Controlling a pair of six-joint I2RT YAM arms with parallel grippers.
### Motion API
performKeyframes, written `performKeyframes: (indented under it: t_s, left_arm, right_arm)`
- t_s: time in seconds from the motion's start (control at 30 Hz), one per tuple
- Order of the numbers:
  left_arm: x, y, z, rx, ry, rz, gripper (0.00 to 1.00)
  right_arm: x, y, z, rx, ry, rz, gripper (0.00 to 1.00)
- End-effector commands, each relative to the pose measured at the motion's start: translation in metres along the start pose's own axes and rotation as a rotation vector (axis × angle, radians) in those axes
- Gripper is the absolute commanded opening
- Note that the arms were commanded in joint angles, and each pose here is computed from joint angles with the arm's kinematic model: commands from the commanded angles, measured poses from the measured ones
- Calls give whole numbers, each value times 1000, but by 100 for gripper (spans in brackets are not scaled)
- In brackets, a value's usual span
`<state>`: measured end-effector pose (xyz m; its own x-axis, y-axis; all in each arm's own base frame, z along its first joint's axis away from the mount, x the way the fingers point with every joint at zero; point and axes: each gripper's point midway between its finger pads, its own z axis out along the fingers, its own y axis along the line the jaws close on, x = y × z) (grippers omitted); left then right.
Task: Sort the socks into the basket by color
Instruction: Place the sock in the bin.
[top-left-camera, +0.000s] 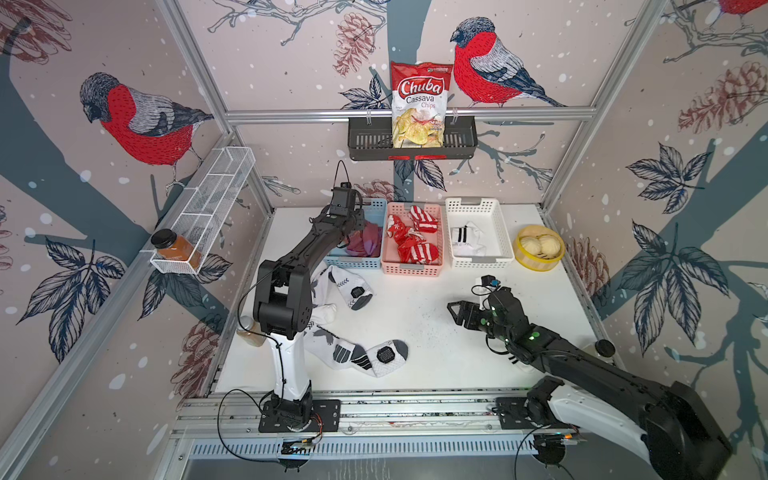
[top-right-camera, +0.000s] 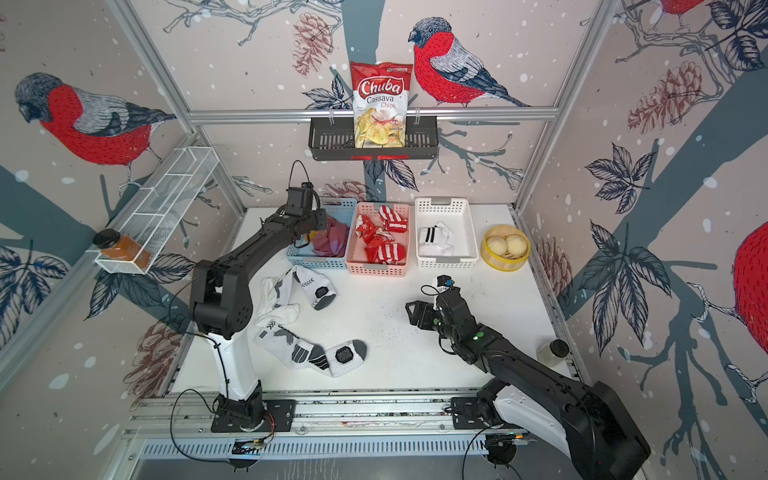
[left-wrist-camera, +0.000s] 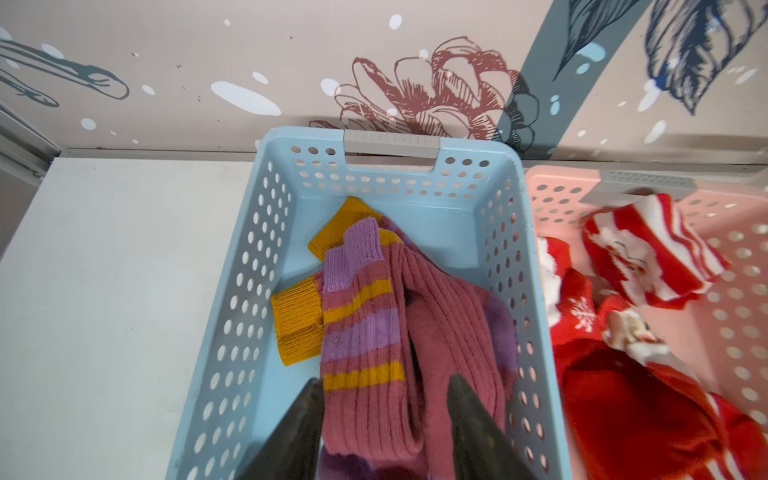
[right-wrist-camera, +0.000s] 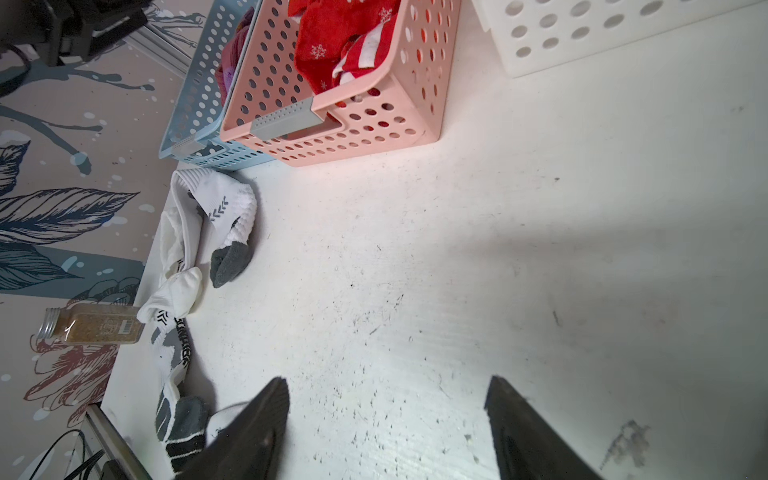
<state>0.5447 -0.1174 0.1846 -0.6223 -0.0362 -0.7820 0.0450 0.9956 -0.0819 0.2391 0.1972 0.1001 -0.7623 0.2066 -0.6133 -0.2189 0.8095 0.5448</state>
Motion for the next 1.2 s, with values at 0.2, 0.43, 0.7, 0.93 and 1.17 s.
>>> performKeyframes:
  t_s: [0.2, 0.43, 0.7, 0.93, 1.17]
  left_arm:
    - [7, -24, -63, 115, -120, -43, 51]
    - [49, -45, -102, 178, -133, -44, 52]
    - [83, -50, -140, 235, -152, -77, 54]
    - [105, -70, -151, 292, -132, -77, 55]
    - [129, -84, -146, 341, -94, -86, 55]
  right_arm:
    - [-8, 0, 2, 38, -10, -26, 78]
    - [-10, -25, -2, 174, -28, 41, 77]
    - [-5, -77, -31, 398, -140, 192, 80]
    - [12, -109, -49, 452, -226, 321, 86]
    - [24, -119, -45, 468, -194, 336, 89]
